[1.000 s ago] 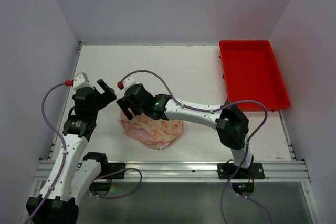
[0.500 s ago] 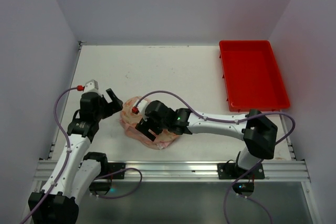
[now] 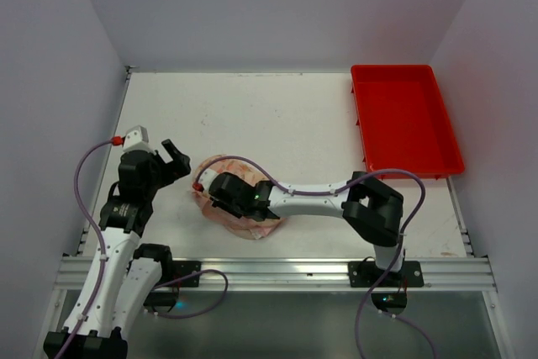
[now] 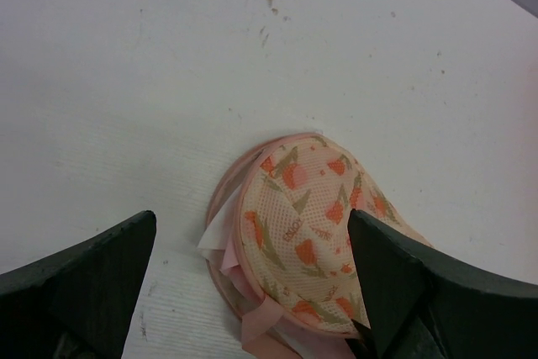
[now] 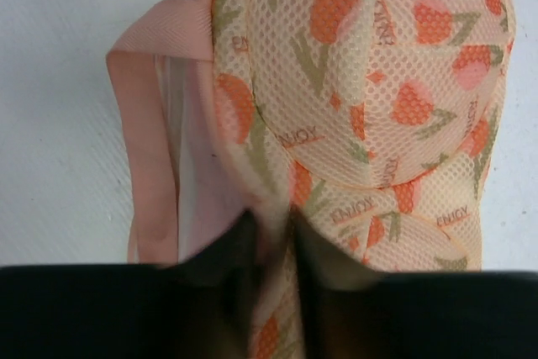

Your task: Unzip the laundry bag and remove the bra

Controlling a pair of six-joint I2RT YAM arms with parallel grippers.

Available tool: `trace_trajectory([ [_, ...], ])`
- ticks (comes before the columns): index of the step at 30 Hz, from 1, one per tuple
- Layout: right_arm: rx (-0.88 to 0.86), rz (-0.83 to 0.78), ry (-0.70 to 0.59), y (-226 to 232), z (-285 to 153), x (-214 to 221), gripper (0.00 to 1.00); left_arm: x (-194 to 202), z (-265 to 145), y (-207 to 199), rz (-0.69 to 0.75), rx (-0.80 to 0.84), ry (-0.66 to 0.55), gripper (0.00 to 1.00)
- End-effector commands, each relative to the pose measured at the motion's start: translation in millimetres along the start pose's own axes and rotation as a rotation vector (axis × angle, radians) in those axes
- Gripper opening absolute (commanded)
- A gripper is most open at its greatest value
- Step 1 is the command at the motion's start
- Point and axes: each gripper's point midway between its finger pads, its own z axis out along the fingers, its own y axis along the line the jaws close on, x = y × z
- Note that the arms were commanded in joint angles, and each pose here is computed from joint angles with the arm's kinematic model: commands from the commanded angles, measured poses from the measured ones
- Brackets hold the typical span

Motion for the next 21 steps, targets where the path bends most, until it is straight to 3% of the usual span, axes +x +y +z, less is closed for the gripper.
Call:
trace_trajectory([
  [1, 0.063, 0.017, -0.086, -14.8, -12.1, -31.5, 0.11, -13.5, -4.3, 4.0, 0.019, -0.026, -0.050, 1.00],
  [3, 0.057, 0.018, -0.103, -16.6, -21.2, -39.9, 0.00, -12.7, -3.8, 5.6, 0.023, -0.030, -0.053, 1.00],
  [9, 0.013, 0.096, -0.166, -44.8, -58.9, -74.1, 0.00, -13.8, -1.3, 1.1, 0.056, -0.008, -0.043, 1.00],
  [12, -0.025, 0.219, -0.165, -65.3, -68.4, -74.7, 0.00, -11.2, 1.0, -2.7, 0.075, 0.013, -0.020, 1.00],
  [16, -0.067, 0.374, -0.143, -111.2, -73.3, -60.9, 0.00, -7.4, 4.8, -9.7, 0.102, 0.057, 0.000, 1.00],
  [21, -0.060, 0.489, -0.083, -158.8, -69.2, -31.5, 0.08, -1.6, 8.9, -22.6, 0.135, 0.135, 0.036, 1.00],
])
